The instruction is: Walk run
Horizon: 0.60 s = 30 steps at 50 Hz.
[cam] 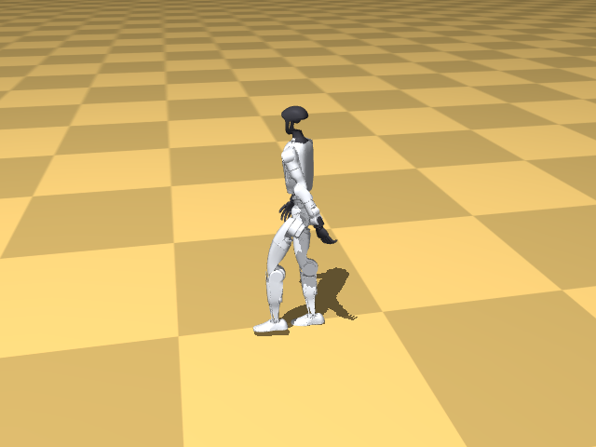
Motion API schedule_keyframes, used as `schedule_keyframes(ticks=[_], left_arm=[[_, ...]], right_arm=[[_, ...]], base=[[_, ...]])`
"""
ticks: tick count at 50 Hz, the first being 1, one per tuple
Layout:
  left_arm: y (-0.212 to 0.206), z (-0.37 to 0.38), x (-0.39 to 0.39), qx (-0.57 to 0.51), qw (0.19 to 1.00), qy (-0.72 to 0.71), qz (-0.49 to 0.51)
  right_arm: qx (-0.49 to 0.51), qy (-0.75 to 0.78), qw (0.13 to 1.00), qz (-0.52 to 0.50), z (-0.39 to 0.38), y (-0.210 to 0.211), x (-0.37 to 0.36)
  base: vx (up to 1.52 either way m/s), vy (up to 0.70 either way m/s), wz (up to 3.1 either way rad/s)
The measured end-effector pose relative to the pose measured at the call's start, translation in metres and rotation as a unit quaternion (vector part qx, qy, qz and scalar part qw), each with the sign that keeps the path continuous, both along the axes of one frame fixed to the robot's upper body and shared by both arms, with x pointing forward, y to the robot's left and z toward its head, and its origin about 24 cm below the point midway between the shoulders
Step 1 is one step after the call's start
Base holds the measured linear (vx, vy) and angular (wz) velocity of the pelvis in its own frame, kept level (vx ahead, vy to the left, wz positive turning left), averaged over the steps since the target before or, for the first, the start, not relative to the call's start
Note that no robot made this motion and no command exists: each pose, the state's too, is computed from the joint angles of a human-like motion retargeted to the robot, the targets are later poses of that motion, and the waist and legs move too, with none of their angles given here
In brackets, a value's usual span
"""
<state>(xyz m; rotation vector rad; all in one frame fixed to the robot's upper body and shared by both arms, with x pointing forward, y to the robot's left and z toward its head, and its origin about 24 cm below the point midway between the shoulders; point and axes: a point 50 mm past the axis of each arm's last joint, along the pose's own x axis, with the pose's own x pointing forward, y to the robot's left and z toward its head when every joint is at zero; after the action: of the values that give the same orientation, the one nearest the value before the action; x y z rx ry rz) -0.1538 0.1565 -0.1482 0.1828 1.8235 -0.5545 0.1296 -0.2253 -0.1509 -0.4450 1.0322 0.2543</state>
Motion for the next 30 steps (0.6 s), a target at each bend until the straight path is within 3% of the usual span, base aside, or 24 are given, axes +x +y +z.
schedule_keyframes(ticks=[8,18,23,30], left_arm=[[0.007,0.008,-0.018,-0.006,1.000,0.029,0.003],[0.056,0.004,0.004,0.134,0.985,-0.001,0.110],[0.086,-0.008,0.066,0.139,0.988,-0.045,0.046],[0.103,-0.013,0.203,0.134,0.950,-0.276,-0.055]], right_arm=[[0.015,-0.027,0.999,-0.044,0.001,-0.002,-0.004],[0.033,0.254,0.966,-0.045,-0.027,0.053,-0.158],[0.071,0.342,0.937,-0.005,-0.022,0.068,-0.200],[0.044,0.343,0.937,-0.036,-0.018,0.061,-0.223]], base=[[0.89,0.02,-0.78],[1.02,-0.15,-0.69],[0.72,-0.13,-0.80],[0.66,-0.05,0.08]])
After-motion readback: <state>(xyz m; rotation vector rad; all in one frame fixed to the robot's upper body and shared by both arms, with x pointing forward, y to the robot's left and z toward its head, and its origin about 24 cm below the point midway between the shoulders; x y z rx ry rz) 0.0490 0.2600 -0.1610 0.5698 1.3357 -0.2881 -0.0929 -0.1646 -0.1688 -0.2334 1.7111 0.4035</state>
